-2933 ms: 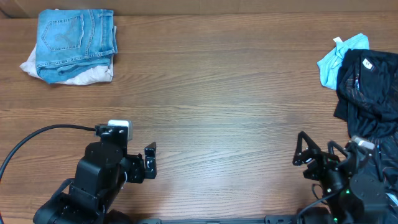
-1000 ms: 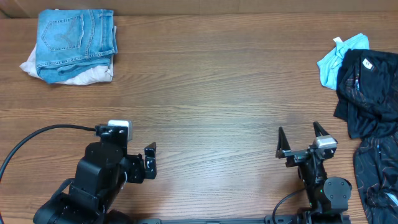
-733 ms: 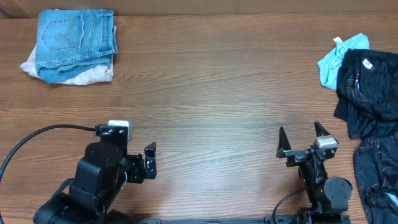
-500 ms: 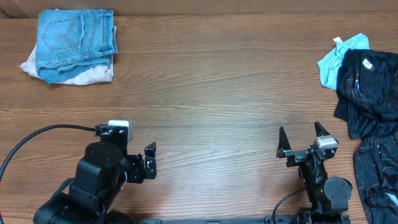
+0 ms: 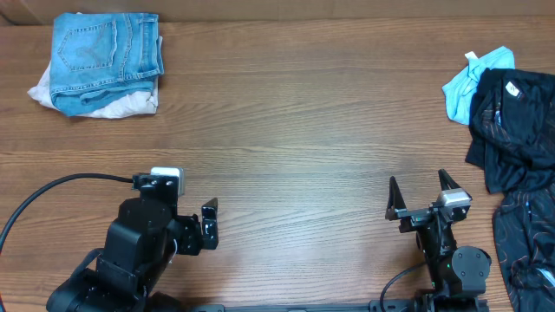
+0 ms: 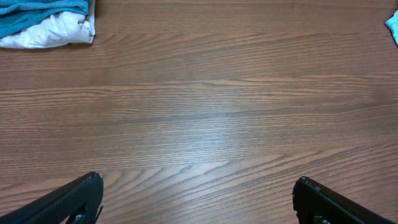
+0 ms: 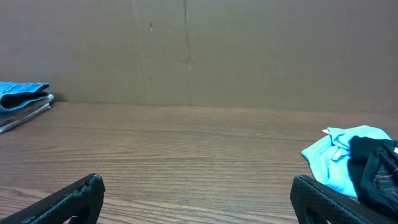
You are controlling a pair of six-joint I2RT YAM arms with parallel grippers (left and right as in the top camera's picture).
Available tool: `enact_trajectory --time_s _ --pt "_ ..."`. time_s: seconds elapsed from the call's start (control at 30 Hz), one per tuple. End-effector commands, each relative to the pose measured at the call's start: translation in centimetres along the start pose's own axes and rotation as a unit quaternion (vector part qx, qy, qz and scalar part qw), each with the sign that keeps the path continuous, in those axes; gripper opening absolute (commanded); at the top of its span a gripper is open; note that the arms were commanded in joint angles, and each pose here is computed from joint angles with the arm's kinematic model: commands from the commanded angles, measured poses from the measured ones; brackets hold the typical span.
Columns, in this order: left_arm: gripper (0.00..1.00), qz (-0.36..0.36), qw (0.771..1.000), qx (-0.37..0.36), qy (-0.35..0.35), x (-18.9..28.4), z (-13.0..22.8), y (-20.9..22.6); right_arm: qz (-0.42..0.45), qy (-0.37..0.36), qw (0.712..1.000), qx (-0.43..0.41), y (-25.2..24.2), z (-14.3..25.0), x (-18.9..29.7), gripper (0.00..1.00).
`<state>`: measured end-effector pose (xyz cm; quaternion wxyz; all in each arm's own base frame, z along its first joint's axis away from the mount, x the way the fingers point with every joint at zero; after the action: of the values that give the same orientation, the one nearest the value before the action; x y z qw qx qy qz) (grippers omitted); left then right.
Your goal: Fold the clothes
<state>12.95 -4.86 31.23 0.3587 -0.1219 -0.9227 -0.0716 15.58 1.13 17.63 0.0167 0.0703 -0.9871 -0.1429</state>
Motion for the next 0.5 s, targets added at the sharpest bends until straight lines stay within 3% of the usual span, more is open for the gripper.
enact_trajectory --time_s 0.0,0.47 --pt "1.0 -0.005 1.0 0.009 0.0 -0.1 0.0 0.0 0.0 -0.002 1.0 0.002 -0.1 0.2 0.0 1.0" --pt "1.0 0.001 1.0 0.005 -0.011 -1.7 0.8 0.4 0.0 -0.002 1.0 0.003 -0.1 0.2 0.0 1.0"
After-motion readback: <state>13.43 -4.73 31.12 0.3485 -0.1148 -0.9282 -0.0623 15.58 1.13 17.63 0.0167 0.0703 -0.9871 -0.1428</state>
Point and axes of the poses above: each gripper's point midway between its finger pads, its own x axis back along the fingers, its own y axis along the line the jaws close on, z = x × y, the point moved 9 cm from there along x, back along the fingers, and after that the axes turned 15 degrees about -x, right-handed, at the moved point
